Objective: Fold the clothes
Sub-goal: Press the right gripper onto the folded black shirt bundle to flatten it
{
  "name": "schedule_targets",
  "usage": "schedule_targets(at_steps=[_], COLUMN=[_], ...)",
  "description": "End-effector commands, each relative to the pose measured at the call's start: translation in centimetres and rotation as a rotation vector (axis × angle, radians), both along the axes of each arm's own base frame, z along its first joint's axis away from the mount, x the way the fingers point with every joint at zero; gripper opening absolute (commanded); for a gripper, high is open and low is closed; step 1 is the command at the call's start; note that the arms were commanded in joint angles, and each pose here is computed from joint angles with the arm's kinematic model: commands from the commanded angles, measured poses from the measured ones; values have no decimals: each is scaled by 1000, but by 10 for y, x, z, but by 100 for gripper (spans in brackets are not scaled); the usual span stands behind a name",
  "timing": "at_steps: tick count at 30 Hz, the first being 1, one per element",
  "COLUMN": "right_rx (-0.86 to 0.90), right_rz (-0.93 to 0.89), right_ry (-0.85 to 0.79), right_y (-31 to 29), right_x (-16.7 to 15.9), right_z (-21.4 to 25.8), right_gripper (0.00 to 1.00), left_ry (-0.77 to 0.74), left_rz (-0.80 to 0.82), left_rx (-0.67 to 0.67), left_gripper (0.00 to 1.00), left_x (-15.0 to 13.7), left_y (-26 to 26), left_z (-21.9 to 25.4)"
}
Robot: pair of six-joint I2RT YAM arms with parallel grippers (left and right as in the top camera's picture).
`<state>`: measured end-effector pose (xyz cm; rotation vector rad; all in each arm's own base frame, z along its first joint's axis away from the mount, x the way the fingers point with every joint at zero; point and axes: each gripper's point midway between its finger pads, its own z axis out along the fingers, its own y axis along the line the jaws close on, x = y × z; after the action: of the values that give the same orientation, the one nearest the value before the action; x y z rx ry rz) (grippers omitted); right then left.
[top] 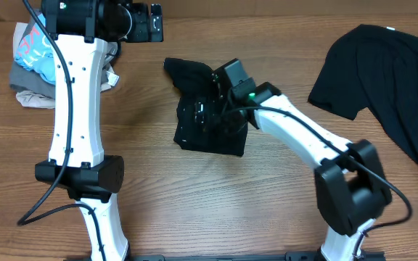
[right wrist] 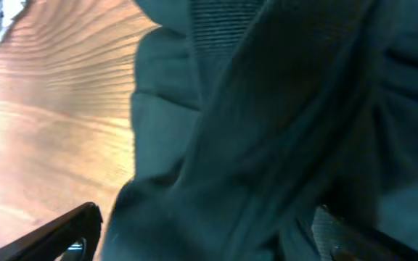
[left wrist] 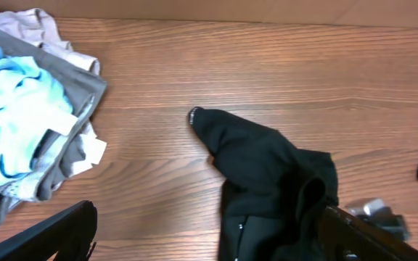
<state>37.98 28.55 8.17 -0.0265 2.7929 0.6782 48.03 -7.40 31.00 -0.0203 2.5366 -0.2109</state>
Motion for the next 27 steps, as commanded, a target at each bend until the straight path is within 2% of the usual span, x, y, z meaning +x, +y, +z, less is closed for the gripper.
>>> schedule_targets(at_steps=[1, 6, 8, 11, 13, 15, 22, 27], right_rx=[-5, 11, 15, 4, -15, -41, -150, -188], right_rz=[-23, -19, -31, -46, -62, -78, -121, -132], right_ry=[-11, -29, -28, -45, -55, -57, -32, 13], right_y=[5, 13, 13, 11, 8, 4, -18, -30], right_x=[5, 6, 7, 11, 13, 13, 7, 1], right_z=[-7, -3, -3, -3, -4, -6, -17, -21], right_gripper=[100, 100, 95, 80, 60, 47, 25, 16], left_ry=[-23, -15, -10, -5, -5, -5, -3, 12], left_rz=[24, 24, 26, 26, 33, 33, 41, 40], left_rx=[24, 26, 30, 43, 57, 66, 77, 80], left_gripper=[100, 100, 100, 100, 100, 100, 100, 100], left_x=[-2, -2, -2, -2, -2, -2, -2, -2], left_y=[7, 7, 8, 10, 12, 14, 16, 16], left_z=[8, 6, 4, 2, 2, 2, 1, -4])
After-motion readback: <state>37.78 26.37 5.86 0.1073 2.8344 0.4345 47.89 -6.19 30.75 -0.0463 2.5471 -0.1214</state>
